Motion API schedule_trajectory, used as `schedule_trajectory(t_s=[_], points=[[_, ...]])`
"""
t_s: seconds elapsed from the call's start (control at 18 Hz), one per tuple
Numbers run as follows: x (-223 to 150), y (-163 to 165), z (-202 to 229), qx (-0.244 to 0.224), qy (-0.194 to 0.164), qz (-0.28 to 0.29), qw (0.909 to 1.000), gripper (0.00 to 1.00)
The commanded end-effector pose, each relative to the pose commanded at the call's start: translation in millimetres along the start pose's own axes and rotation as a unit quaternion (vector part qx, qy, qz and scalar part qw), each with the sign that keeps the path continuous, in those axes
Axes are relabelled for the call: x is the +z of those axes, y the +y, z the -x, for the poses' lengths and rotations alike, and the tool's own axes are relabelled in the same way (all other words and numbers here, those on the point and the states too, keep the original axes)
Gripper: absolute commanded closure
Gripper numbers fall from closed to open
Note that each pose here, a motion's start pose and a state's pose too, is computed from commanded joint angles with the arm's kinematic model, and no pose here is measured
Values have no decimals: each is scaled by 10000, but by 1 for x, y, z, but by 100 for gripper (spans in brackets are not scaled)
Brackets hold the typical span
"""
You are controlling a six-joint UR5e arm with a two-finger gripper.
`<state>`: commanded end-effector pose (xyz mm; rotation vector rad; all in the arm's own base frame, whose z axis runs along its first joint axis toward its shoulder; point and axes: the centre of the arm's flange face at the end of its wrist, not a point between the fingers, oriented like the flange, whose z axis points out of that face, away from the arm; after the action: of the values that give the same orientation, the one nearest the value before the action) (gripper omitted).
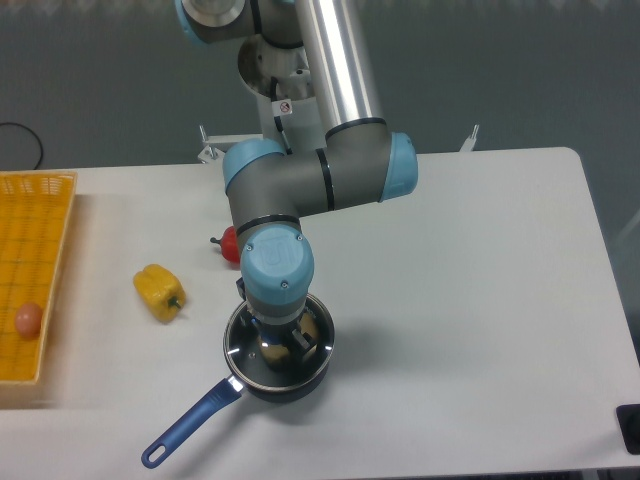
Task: Close the pot lid
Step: 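Press and settle the lid flat on the pan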
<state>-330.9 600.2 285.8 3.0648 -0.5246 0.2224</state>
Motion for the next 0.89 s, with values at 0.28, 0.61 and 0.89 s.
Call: schedule_trajectory(t_s=[0.28, 0.61, 0.89], points=[[1, -1, -1, 7, 7, 5, 10000, 40], [1, -2, -2, 22, 10, 0, 10000, 35], [1, -3, -3, 30, 7, 8, 10000, 35]])
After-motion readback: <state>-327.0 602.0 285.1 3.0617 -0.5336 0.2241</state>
